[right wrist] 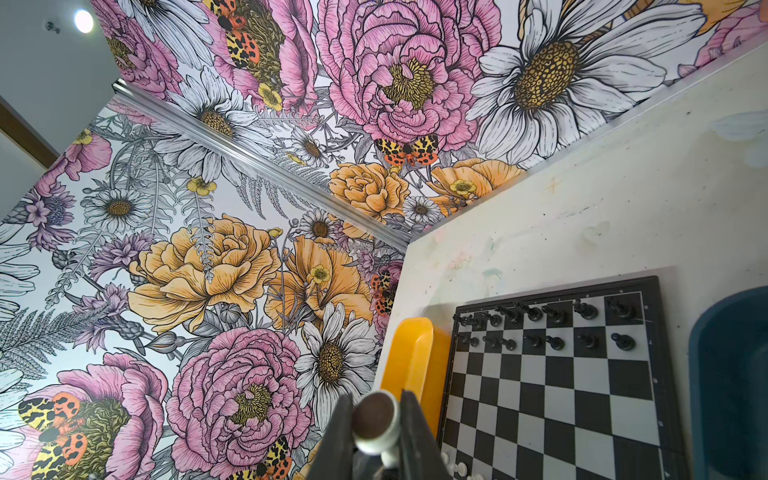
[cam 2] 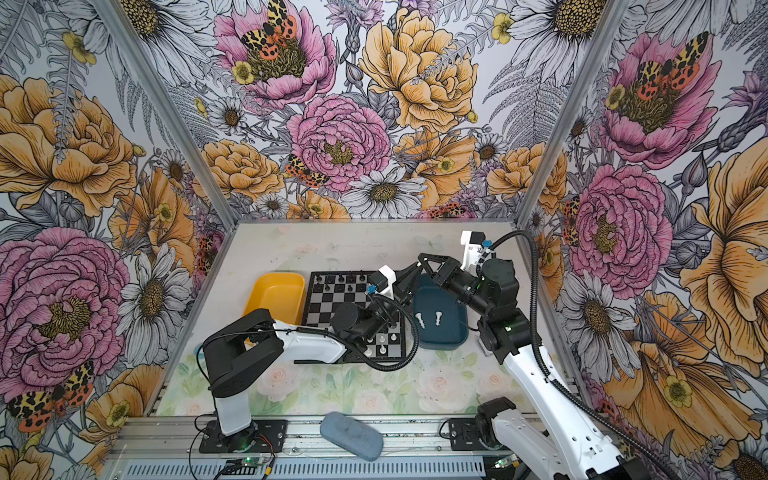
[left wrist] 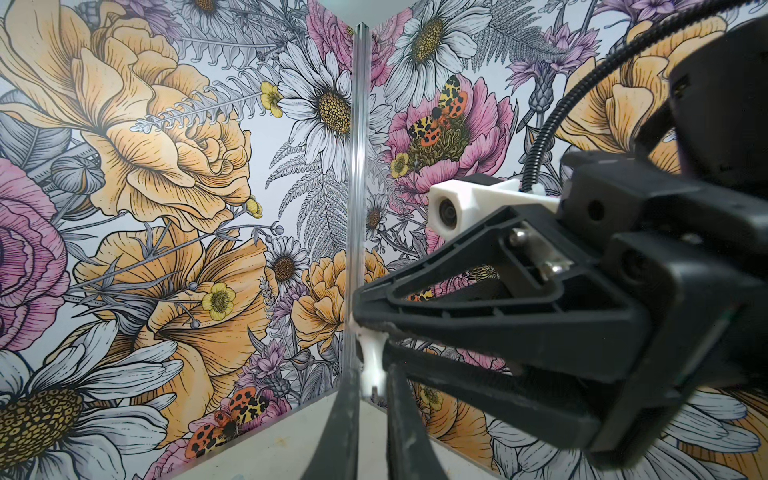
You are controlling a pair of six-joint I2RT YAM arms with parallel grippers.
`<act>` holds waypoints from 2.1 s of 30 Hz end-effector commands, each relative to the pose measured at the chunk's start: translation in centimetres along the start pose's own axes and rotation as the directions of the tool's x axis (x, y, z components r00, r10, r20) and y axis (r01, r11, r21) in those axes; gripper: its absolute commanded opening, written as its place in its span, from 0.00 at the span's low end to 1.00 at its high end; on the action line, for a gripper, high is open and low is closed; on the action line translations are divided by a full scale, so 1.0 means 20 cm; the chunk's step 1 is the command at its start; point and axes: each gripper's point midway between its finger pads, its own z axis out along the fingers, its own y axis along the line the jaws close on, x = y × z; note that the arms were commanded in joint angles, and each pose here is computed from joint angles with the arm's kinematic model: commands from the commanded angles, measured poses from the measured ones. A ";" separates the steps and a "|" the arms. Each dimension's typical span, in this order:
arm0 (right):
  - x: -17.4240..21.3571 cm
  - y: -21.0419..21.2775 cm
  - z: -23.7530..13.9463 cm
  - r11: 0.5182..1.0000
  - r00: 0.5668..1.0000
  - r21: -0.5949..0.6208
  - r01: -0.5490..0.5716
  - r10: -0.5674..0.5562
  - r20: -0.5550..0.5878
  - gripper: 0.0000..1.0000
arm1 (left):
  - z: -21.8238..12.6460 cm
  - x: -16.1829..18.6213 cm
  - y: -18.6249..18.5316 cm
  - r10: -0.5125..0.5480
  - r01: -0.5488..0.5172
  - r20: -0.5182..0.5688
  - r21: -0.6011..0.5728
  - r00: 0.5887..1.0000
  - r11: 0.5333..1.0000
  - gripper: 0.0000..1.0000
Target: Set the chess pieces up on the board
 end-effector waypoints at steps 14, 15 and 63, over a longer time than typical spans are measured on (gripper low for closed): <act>0.02 0.03 -0.01 0.999 1.000 -0.031 0.006 -0.007 -0.005 0.25 | 0.02 -0.17 0.00 -0.011 0.012 0.081 -0.010 0.997 1.000 0.00; 0.02 0.03 -0.02 0.999 1.000 -0.031 0.008 -0.008 -0.003 0.31 | 0.02 -0.17 0.00 -0.010 0.011 0.080 -0.010 0.997 1.000 0.00; -0.06 -0.63 0.20 0.923 0.984 0.360 0.140 -0.088 -0.155 0.60 | -0.62 -0.45 0.41 -0.246 -0.176 -0.887 -0.334 0.391 0.926 0.00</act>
